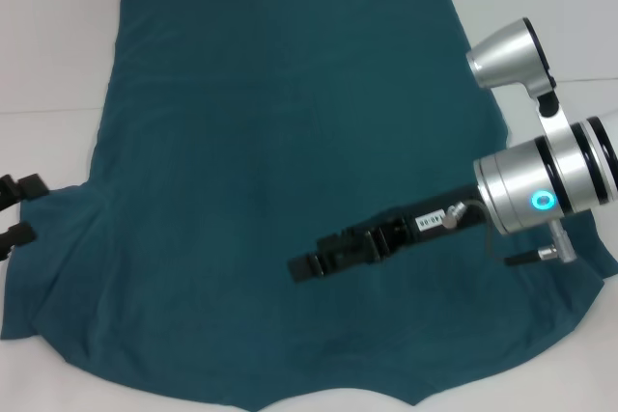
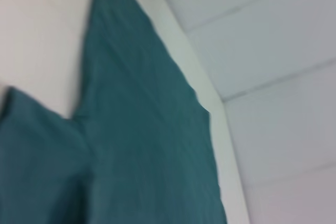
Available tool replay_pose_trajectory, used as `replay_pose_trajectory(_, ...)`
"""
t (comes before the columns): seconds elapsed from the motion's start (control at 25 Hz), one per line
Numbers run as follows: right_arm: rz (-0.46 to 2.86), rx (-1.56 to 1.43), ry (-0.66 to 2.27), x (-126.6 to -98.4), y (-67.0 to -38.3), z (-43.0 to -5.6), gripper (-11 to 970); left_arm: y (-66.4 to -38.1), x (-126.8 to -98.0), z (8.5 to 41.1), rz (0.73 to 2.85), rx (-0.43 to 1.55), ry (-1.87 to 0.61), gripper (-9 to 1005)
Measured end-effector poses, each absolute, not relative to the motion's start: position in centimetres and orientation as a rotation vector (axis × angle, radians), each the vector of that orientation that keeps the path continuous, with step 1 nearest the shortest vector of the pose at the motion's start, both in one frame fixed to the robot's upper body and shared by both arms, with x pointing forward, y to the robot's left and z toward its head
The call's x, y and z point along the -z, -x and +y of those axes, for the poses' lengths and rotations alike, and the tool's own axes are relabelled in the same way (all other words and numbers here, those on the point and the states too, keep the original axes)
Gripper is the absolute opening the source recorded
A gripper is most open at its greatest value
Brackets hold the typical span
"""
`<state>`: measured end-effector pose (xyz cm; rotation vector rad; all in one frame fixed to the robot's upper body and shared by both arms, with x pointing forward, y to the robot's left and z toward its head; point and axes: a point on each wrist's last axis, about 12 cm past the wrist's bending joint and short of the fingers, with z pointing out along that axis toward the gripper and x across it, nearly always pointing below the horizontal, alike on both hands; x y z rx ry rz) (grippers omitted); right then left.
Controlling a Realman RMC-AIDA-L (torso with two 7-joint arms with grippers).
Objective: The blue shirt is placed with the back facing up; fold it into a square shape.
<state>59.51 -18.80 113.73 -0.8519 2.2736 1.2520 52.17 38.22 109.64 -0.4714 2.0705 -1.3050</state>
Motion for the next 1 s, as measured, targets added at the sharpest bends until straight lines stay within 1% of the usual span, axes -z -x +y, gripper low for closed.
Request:
replay_pose_trajectory(0.24, 2.33, -1.269, 0.735, -114.3, -60.3, -18.5, 910, -52.1, -108.4, 39.0, 2.08, 1.244, 0.609, 913)
replay_pose_trajectory(0.4, 2.339, -1.274, 0.718, -114.3, -60.4, -18.4, 910, -52.3, -107.6, 39.4, 2.079, 1.187, 0.669, 913)
replay_pose_trajectory(0.76, 2.344, -1.274, 0.705, -114.1, -60.3, -18.5, 909, -53.1, -105.9, 39.5, 2.13, 1.023, 0.715, 909)
replay_pose_trajectory(1.0, 2.352, -1.278, 0.692, -113.9, -60.2, -18.6, 908, -53.4, -105.4, 39.5, 2.147, 0.965, 0.722, 906)
